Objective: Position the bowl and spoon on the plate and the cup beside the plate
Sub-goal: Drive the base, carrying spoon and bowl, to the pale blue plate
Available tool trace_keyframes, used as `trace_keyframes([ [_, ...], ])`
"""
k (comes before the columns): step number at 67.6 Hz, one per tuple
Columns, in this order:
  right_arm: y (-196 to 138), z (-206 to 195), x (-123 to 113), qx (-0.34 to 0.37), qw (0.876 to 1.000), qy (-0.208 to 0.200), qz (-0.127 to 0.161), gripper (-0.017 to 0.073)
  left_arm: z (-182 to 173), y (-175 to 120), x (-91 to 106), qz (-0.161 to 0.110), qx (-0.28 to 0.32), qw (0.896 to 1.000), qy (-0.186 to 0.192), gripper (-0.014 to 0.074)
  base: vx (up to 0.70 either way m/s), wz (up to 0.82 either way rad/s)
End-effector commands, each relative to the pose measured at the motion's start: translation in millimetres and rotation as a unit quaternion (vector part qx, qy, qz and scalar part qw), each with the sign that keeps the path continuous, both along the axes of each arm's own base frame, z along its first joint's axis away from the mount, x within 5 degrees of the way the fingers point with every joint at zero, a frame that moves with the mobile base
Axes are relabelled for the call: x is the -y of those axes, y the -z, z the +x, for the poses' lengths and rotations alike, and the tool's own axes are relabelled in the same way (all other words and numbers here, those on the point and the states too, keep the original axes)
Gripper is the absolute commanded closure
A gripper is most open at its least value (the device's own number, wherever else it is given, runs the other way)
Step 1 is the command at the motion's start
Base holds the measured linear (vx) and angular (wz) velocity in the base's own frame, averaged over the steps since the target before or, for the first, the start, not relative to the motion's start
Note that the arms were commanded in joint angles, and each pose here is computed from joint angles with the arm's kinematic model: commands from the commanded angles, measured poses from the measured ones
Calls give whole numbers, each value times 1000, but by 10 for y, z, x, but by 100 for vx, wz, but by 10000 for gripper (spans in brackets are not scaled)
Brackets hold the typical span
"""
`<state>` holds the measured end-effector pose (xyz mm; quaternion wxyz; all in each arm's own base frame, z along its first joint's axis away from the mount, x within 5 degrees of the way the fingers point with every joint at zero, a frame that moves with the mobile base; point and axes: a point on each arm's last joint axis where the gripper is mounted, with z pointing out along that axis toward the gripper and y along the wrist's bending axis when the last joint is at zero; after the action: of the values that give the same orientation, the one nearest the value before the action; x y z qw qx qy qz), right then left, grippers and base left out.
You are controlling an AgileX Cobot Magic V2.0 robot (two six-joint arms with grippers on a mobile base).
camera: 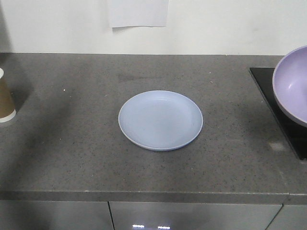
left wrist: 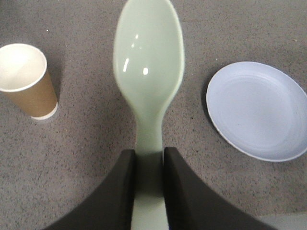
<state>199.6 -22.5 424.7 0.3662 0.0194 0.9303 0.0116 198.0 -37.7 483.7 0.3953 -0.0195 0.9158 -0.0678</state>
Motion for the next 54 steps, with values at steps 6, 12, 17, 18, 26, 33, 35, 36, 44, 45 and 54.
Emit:
trace_keyframes([
  [6,-145,-28,8,47,999,3,-8,566,-58,-108,-3,-6,32,999,3,600,14,0],
  [12,-145,-28,8,47,999,3,-8,566,-58,-108,-3,-6,32,999,3,600,14,0],
  [17,-145,-28,8,47,999,3,-8,566,-58,-108,-3,-6,32,999,3,600,14,1],
  [18,-145,-28,8,47,999,3,-8,566,-58,-108,-3,-6,32,999,3,600,14,0],
  [26,-145,-28,8,47,999,3,-8,566,-58,-108,-3,-6,32,999,3,600,13,1],
  [33,-145,-28,8,47,999,3,-8,566,-58,-108,-3,-6,32,999,3,600,12,2],
  [35,-145,-28,8,47,999,3,-8,566,-58,-108,-3,-6,32,999,3,600,12,3],
  [36,-145,-28,8,47,999,3,-8,566,-58,-108,-3,-6,32,999,3,600,12,3],
  [44,-145,-28,8,47,999,3,-8,566,-58,-108,-3,-6,32,999,3,600,11,4],
  [45,-145,-28,8,47,999,3,-8,566,-58,-108,-3,-6,32,999,3,600,10,5],
  [54,-145,-28,8,47,999,3,-8,566,-58,-108,-3,-6,32,999,3,600,9,5],
])
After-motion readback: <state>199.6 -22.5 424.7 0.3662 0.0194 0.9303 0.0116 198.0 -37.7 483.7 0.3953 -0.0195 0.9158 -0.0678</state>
